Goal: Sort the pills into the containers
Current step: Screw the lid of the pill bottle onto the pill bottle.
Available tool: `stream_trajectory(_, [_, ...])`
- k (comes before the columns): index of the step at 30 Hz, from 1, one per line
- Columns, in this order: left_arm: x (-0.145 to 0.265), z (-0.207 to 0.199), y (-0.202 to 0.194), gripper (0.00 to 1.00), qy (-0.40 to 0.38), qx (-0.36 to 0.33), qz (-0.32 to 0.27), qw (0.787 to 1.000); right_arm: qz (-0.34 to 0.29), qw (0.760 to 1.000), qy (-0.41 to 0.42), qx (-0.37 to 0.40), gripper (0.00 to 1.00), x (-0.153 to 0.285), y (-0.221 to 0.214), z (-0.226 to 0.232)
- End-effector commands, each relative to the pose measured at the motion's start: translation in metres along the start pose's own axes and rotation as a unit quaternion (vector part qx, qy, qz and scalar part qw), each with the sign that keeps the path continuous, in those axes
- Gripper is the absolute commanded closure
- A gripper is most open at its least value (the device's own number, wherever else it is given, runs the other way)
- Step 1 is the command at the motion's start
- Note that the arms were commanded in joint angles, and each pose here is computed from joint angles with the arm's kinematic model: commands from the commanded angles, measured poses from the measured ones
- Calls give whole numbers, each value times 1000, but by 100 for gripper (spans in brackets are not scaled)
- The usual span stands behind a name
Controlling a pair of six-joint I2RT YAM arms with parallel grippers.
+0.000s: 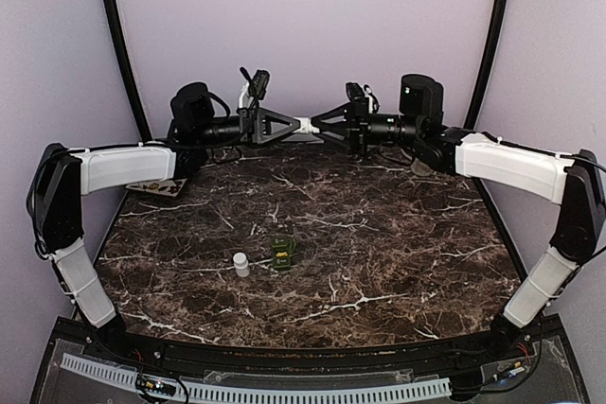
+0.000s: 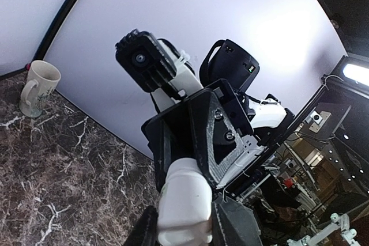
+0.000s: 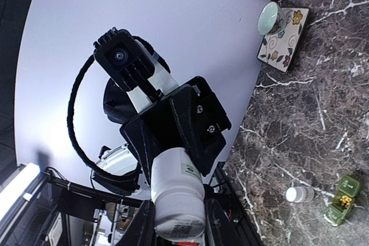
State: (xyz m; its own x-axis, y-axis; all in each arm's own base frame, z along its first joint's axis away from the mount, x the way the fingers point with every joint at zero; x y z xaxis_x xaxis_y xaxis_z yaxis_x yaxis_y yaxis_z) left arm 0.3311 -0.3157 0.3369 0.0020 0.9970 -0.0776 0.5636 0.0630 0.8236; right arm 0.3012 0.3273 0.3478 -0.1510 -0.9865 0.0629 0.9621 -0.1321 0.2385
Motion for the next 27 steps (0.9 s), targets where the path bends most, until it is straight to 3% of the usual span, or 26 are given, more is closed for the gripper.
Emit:
stream_trajectory(1, [-11,-9,-15,100,25,-38,0,999,34,996,80,-35,91,-10,-10,15])
stream_trajectory(18, [4,-12,-20,100,93,-137,-15,986,45,976,138,-162,91,-10,-7,21])
stream_trajectory(27, [-3,-11,-24,100,63,-133,25,989,49,986,81,-139,90,-18,-3,21])
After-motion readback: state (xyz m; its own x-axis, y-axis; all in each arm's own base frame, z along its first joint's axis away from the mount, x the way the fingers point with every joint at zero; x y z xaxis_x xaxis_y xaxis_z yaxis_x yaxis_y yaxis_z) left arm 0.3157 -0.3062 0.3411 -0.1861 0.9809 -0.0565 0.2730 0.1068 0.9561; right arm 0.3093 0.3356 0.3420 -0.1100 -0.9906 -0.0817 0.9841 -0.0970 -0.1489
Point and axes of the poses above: each gripper's point midway between its finger pads, its own x axis back along the fingers, its own z axis along the line the jaws close on, y = z × x, the point moved 6 cm from there along x, back along the fingers, and after that the axes turned 6 degrees about -x, right-handed, at the moved point
